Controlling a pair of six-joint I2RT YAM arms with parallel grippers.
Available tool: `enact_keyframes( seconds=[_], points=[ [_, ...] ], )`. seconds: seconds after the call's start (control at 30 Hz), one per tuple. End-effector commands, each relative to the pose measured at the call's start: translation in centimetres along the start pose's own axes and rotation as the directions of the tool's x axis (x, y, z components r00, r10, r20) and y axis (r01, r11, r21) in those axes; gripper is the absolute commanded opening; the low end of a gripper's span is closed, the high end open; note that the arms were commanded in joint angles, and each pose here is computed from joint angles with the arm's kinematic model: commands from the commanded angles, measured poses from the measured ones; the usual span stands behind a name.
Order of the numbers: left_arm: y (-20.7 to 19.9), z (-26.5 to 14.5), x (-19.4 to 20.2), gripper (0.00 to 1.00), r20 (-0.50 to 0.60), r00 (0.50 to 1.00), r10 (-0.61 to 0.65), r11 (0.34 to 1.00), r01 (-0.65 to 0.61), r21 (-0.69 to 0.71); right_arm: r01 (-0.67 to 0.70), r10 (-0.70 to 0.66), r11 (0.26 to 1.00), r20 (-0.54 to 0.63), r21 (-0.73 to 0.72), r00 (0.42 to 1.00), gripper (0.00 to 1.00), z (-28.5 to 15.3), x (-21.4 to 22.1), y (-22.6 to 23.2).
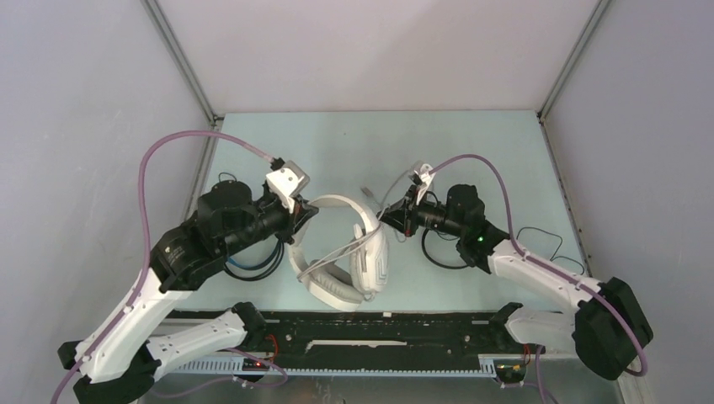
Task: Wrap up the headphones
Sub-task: Wrap the headphones cable around the headphones.
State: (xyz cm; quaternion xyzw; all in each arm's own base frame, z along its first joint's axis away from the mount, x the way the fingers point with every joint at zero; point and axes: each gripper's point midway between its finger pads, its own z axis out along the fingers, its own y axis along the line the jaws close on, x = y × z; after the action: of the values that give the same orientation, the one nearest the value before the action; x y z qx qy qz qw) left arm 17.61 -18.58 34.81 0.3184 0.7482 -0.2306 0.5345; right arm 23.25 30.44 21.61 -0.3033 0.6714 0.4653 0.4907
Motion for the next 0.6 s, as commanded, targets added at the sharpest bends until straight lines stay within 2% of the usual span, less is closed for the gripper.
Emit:
enact_keyframes(
  seconds=[0.0, 0.1, 0.23, 0.43, 0.57],
  points=[
    [0.4, 0.3, 0.4, 0.0, 0.034, 0.982, 0.188, 0.982, -0.188, 0.016, -0.098, 0.094, 0.995, -0.13, -0.023, 0.987, 0.0, -1.6, -0.3, 2.0],
    [1.3, 1.0, 1.5, 0.0, 0.008, 0.965, 0.262, 0.965, -0.262, -0.011, -0.132, 0.123, 0.99, -0.17, -0.045, 0.978, 0.0, -2.3, -0.9, 3.2],
    [3.2, 2.0, 2.2, 0.0, -0.041, 0.955, 0.295, 0.949, -0.298, -0.102, -0.19, 0.172, 0.98, -0.24, -0.053, 0.955, 0.0, -3.1, -0.9, 4.4],
    [5.3, 2.7, 2.9, 0.0, -0.085, 0.948, 0.307, 0.924, -0.318, -0.211, -0.249, 0.226, 0.966, -0.254, -0.062, 0.94, 0.0, -4.1, -1.8, 5.6],
    [6.4, 2.5, 3.0, 0.0, -0.092, 0.944, 0.317, 0.904, -0.33, -0.272, -0.265, 0.255, 0.964, -0.231, -0.016, 0.939, 0.0, -4.6, -2.7, 4.9]
  ],
)
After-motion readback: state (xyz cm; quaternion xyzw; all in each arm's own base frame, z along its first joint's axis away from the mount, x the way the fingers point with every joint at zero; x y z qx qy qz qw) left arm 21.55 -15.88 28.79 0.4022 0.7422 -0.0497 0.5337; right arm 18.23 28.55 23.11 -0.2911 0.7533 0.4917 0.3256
